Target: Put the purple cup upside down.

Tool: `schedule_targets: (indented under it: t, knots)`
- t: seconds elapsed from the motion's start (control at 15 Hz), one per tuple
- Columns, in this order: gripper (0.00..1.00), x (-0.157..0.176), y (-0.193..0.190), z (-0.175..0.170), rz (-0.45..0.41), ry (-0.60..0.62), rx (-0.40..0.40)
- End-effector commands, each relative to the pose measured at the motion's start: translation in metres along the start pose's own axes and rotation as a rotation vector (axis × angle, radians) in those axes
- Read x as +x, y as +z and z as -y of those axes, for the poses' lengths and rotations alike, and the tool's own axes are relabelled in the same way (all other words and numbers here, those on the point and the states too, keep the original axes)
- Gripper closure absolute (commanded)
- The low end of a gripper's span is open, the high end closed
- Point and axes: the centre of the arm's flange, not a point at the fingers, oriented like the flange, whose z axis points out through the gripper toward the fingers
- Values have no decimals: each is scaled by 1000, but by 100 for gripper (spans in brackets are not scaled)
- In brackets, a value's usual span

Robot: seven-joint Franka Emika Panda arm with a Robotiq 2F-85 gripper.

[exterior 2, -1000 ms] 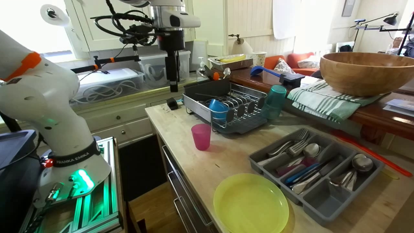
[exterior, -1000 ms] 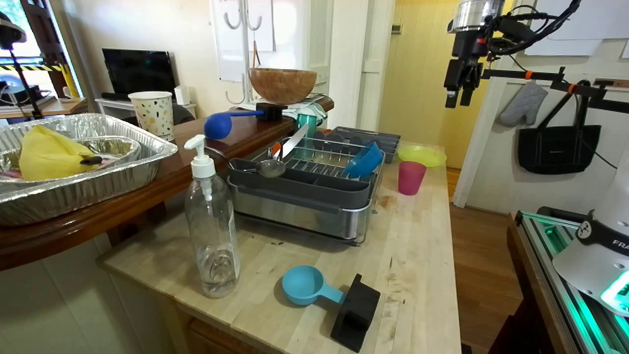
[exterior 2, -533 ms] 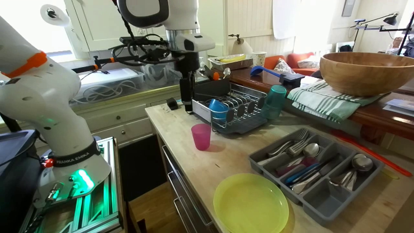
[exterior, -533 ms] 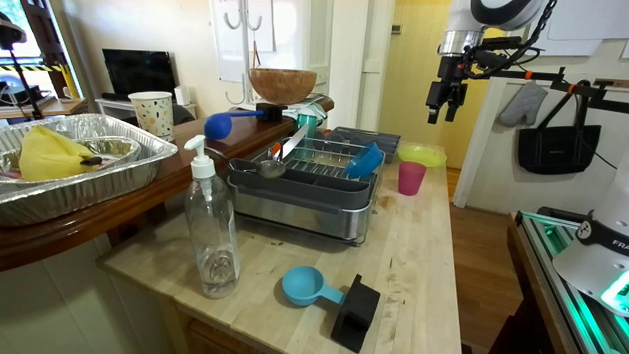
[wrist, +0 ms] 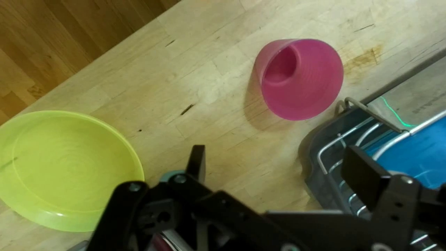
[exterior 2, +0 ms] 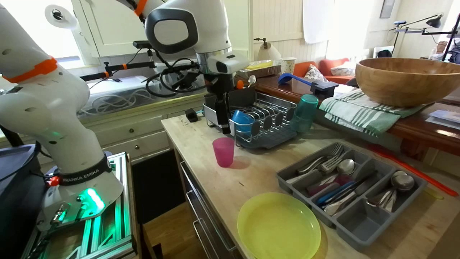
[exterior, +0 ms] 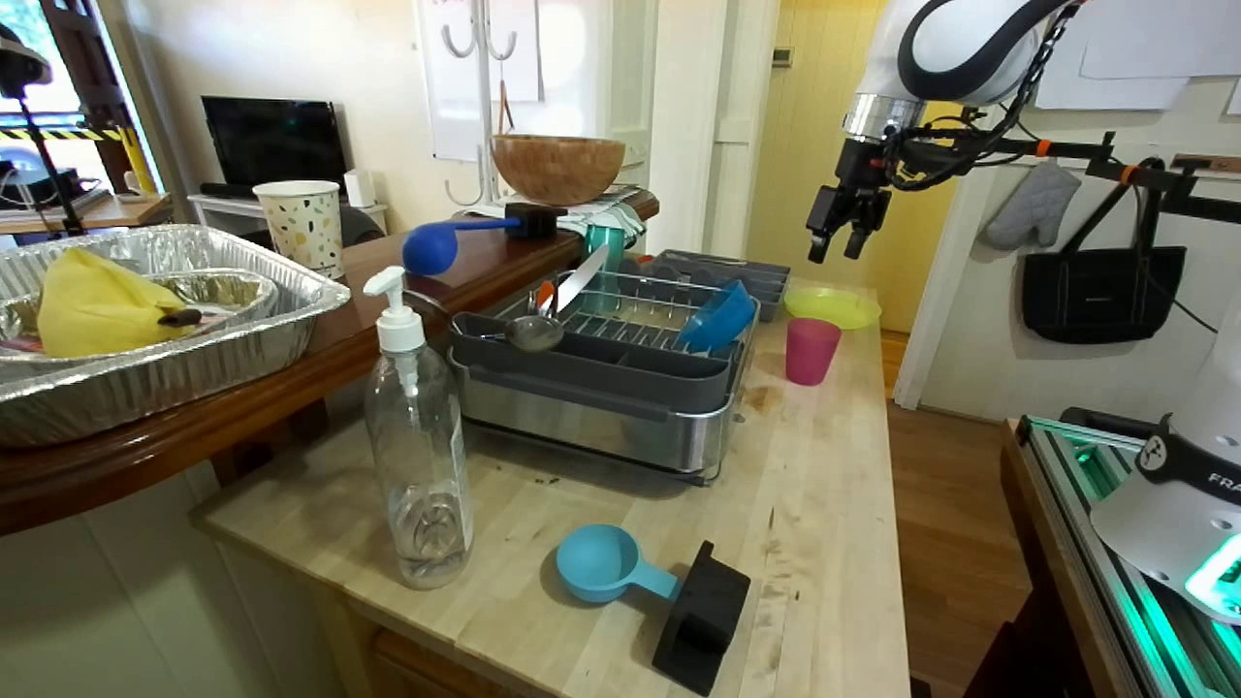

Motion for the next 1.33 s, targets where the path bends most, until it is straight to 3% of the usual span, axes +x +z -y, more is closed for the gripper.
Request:
schedule_targets:
  t: [0.0,0.4,0.73,1.27]
  knots:
    - [0,-3,5,4,11,-19,10]
    - [0,-12,37,-3,46,-77,1]
    - [0,-13,63,-16,18,-105,-12]
    - [0,-6,97,-15,11,-204,63]
